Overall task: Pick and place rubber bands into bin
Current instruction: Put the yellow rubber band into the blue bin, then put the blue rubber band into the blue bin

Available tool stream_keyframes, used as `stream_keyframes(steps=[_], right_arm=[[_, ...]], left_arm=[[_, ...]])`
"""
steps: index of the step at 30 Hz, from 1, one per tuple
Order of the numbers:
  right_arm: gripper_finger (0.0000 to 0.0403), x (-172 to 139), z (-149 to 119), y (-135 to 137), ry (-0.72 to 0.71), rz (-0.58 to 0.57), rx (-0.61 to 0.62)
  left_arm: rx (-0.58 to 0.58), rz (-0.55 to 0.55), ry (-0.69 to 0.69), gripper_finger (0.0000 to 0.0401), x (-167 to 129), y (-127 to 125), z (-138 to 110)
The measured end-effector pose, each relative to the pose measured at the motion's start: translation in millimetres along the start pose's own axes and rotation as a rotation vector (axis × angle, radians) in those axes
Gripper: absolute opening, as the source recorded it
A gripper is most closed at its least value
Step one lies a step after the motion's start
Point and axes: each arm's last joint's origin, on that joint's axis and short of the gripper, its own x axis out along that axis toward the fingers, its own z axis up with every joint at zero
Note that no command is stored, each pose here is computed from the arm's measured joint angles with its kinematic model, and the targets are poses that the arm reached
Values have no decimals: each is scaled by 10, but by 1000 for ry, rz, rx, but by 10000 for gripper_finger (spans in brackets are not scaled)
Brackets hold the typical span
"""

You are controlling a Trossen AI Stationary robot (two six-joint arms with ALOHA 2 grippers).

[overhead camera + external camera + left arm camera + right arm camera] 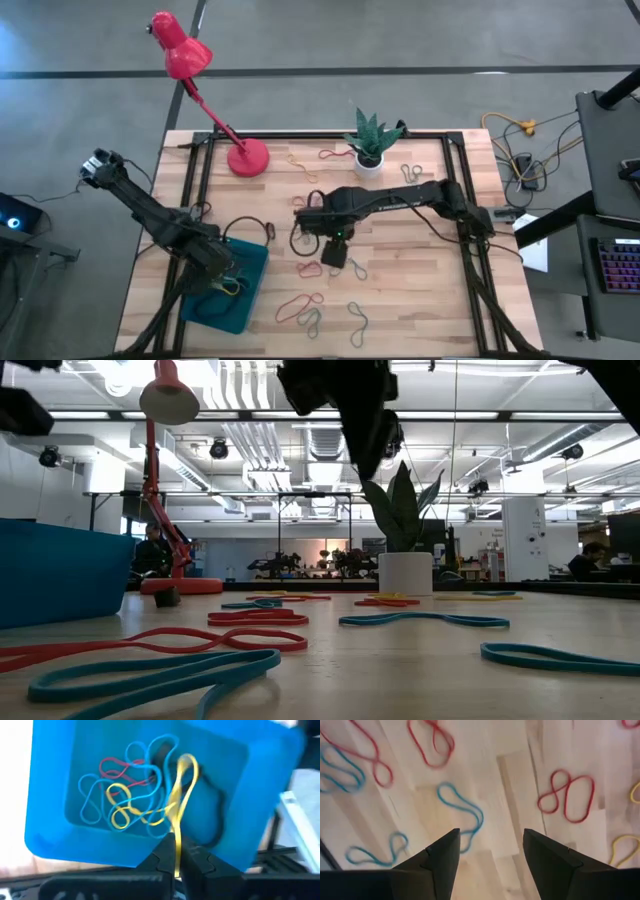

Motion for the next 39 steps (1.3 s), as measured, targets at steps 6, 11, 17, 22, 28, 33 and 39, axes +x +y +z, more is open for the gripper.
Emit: stream_keyframes(steps=[6,11,17,22,28,33,39], right_arm=[[203,309,-222,215,120,-52,-149],[203,561,-496,507,126,-102,-362],[203,777,-708,666,63,-6,-325],[203,845,-797,574,-13,8,-156],[203,970,-951,342,-83,-2,56],[203,1173,-1008,152,-159,67,257],[203,1301,-1051,104,-190,63,289]], left_arm=[[-56,53,16,53,100,-8,41],[-83,32,-8,126,103,-28,61],[-72,7,-36,195,64,-43,72],[-17,4,-129,214,-33,-88,132],[76,-12,-264,215,-105,-137,204],[147,20,-367,215,-153,-141,240],[150,55,-451,215,-211,-115,248]])
